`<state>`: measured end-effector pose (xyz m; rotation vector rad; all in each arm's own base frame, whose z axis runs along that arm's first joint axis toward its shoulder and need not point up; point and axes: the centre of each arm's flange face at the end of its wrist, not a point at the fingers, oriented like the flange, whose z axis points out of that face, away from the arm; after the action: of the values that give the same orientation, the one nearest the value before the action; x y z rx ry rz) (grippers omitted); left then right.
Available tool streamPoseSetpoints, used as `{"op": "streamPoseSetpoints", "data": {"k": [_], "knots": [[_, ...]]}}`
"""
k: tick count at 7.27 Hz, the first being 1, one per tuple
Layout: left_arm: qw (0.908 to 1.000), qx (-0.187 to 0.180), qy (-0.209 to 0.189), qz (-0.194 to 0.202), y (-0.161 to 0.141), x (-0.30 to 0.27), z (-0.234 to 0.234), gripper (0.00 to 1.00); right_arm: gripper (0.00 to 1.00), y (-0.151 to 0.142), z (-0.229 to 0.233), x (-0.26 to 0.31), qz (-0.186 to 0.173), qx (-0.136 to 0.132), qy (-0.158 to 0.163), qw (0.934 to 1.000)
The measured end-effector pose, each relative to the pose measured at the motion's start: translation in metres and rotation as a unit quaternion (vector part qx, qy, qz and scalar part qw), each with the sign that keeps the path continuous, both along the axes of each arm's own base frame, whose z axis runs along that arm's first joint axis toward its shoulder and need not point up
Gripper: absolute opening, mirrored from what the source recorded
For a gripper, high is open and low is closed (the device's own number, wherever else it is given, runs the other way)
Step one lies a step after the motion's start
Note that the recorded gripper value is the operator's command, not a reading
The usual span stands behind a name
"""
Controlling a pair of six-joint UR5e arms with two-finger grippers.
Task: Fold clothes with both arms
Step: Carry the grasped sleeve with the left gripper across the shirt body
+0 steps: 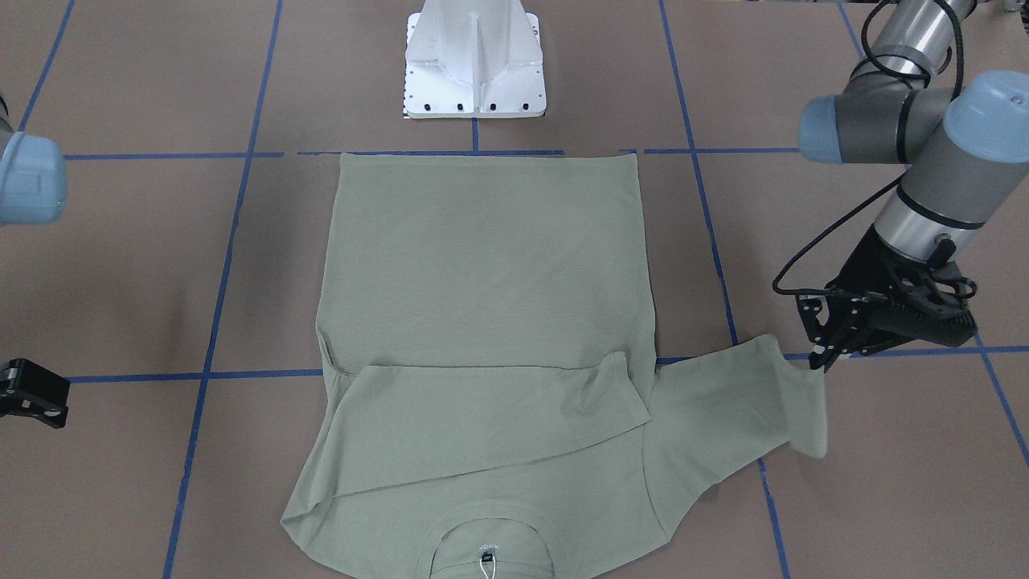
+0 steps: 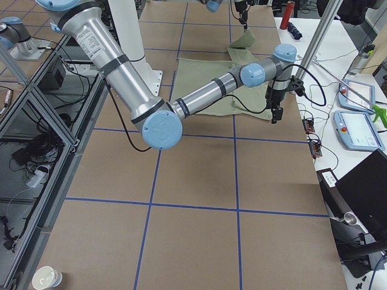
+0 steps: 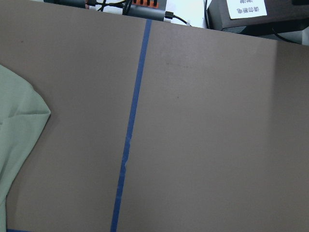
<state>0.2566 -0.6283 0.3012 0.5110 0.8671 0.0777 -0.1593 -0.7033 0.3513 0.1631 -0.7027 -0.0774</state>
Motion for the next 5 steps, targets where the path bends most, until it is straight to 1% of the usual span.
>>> {"op": "streamPoseSetpoints", "data": {"k": [1,2,3,4,5], "knots": [[0.9989,-0.02,0.038,-0.018,-0.003,0.024,-0.052,0.0,1.0,0.0,0.005,0.006,0.0,0.0,0.001,1.0],[0.9957,-0.039,0.077,-0.032,0.002,0.056,-0.104,0.0,1.0,0.0,0.006,0.008,0.001,0.0,0.001,1.0],[0.9918,-0.052,0.108,-0.043,0.014,0.093,-0.149,0.0,1.0,0.0,0.006,0.009,0.001,0.0,0.001,1.0],[0.9884,-0.06,0.132,-0.046,0.029,0.136,-0.186,0.0,1.0,0.0,0.005,0.01,0.002,0.001,0.001,1.0],[0.9858,-0.058,0.152,-0.04,0.04,0.173,-0.22,0.0,1.0,0.001,0.003,0.01,0.004,0.002,0.0,1.0]]}}
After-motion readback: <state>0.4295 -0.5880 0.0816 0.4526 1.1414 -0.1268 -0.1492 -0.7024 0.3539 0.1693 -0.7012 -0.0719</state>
